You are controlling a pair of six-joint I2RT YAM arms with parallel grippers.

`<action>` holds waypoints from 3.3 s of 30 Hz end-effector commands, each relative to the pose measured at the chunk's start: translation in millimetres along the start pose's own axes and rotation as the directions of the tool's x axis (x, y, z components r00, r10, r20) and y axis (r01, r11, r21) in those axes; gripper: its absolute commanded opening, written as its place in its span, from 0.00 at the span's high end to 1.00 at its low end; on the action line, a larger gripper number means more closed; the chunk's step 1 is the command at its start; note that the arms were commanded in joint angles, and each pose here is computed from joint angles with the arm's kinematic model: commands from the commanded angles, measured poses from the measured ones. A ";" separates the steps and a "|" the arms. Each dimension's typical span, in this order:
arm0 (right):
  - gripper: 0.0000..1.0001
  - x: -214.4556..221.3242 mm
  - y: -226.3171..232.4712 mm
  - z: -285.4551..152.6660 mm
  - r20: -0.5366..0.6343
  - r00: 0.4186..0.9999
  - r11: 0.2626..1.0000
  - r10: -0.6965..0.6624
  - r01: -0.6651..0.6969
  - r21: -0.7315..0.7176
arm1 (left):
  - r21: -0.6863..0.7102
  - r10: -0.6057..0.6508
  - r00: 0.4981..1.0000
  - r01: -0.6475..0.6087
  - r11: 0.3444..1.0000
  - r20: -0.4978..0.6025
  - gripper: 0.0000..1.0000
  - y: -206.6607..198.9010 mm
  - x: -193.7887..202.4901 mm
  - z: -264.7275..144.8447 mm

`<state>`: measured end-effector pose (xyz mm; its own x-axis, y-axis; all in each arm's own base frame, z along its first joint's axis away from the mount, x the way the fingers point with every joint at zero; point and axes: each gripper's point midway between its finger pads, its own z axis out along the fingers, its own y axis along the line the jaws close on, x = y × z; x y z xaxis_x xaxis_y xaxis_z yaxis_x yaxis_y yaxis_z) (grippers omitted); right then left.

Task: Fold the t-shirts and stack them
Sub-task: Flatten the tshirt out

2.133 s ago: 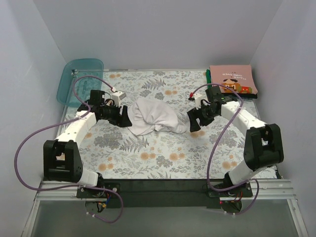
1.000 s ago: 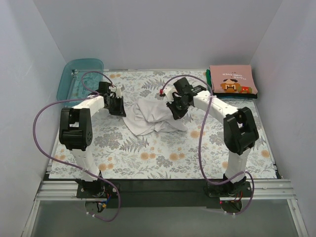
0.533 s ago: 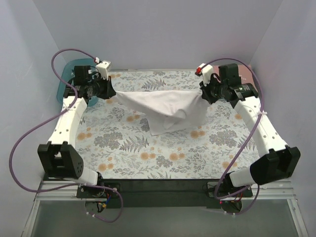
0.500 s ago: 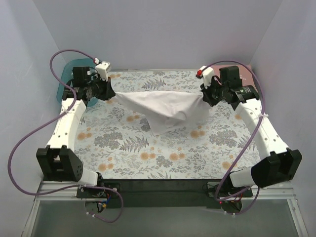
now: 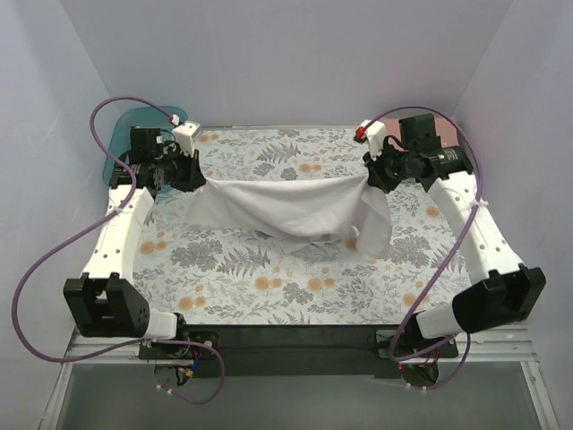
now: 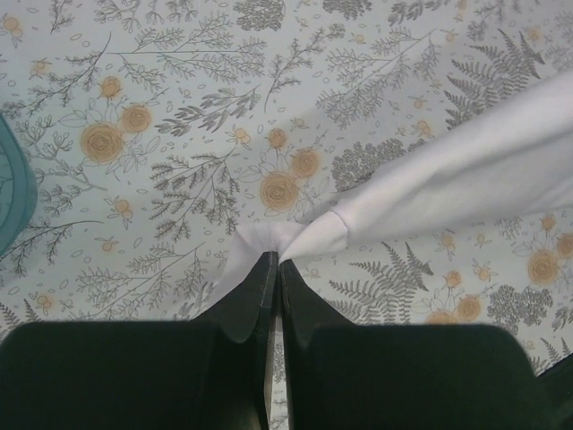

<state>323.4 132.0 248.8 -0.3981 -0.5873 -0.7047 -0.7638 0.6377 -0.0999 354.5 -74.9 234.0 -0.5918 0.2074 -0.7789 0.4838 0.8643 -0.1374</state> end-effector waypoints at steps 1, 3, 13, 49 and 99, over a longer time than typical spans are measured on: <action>0.99 -1.9 -19.3 35.1 -0.051 0.999 1.000 0.005 -0.006 -0.027 | -0.055 -0.058 0.998 0.057 0.997 -0.023 1.00 29.2 -13.5 27.9; 0.99 13.4 -23.6 73.0 -0.134 0.989 0.994 0.064 -0.075 -0.081 | -0.062 -0.093 0.994 0.089 0.994 -0.058 1.00 39.7 -8.7 47.1; 0.99 0.2 -61.5 148.5 -0.177 0.970 0.980 0.169 -0.184 -0.072 | -0.150 -0.194 0.974 0.176 0.973 -0.118 1.00 84.6 14.0 116.2; 0.23 73.2 111.8 162.0 -0.422 0.907 0.950 -0.010 -0.123 -0.286 | -0.256 -0.330 0.892 0.256 0.932 -0.309 0.45 74.3 132.2 116.6; 0.43 41.6 287.9 28.1 -0.030 0.946 0.562 -0.322 0.166 -0.810 | -0.122 -0.183 0.945 0.155 0.980 -0.269 1.00 104.3 -12.0 135.3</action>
<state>71.3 293.9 141.4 -0.1214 -0.8361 -0.5350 -0.8869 -0.1507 0.4367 527.6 -55.5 185.6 -0.7042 0.1369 -0.6966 0.3208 0.9367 -0.1402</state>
